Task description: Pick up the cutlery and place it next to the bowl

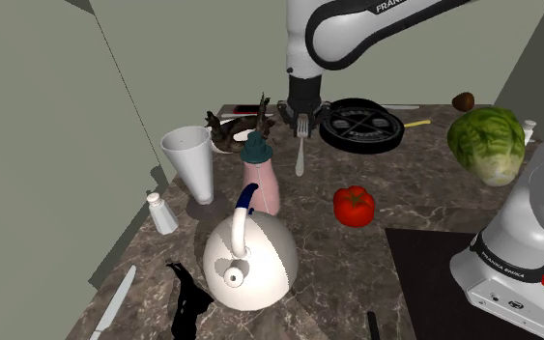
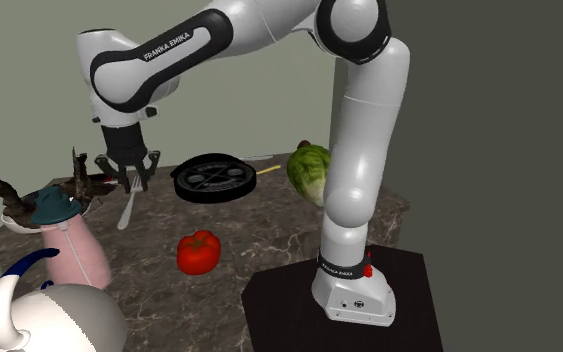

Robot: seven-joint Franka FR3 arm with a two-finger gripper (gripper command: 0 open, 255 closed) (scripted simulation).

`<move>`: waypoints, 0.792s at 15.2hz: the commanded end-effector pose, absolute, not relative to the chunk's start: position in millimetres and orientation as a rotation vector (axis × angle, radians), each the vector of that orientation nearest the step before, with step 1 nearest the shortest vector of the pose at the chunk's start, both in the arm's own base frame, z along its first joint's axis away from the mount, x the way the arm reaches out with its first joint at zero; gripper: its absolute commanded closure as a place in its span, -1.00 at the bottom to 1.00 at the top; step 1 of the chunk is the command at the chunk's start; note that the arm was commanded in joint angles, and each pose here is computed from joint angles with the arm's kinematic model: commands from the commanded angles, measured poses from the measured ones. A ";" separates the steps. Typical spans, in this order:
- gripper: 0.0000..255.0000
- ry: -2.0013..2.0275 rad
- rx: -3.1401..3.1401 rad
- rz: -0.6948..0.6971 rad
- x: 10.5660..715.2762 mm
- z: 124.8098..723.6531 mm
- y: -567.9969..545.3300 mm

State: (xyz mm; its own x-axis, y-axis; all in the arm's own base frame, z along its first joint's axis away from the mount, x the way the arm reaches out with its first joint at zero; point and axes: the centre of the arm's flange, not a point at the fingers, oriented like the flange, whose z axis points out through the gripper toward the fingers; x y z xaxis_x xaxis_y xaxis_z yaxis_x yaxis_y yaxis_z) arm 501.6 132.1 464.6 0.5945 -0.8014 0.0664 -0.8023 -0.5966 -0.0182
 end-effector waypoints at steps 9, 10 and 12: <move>1.00 -1.406 2.793 0.105 511.1 414.3 144.3; 1.00 -1.406 2.793 0.105 511.1 409.0 144.3; 1.00 -1.406 2.793 0.105 511.1 398.4 144.3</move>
State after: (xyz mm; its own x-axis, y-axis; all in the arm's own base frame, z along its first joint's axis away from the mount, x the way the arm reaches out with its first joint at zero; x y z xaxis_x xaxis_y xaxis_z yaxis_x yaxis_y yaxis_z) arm 511.3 144.8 404.6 0.5941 -0.8018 0.0652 -0.8026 -0.5962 -0.0184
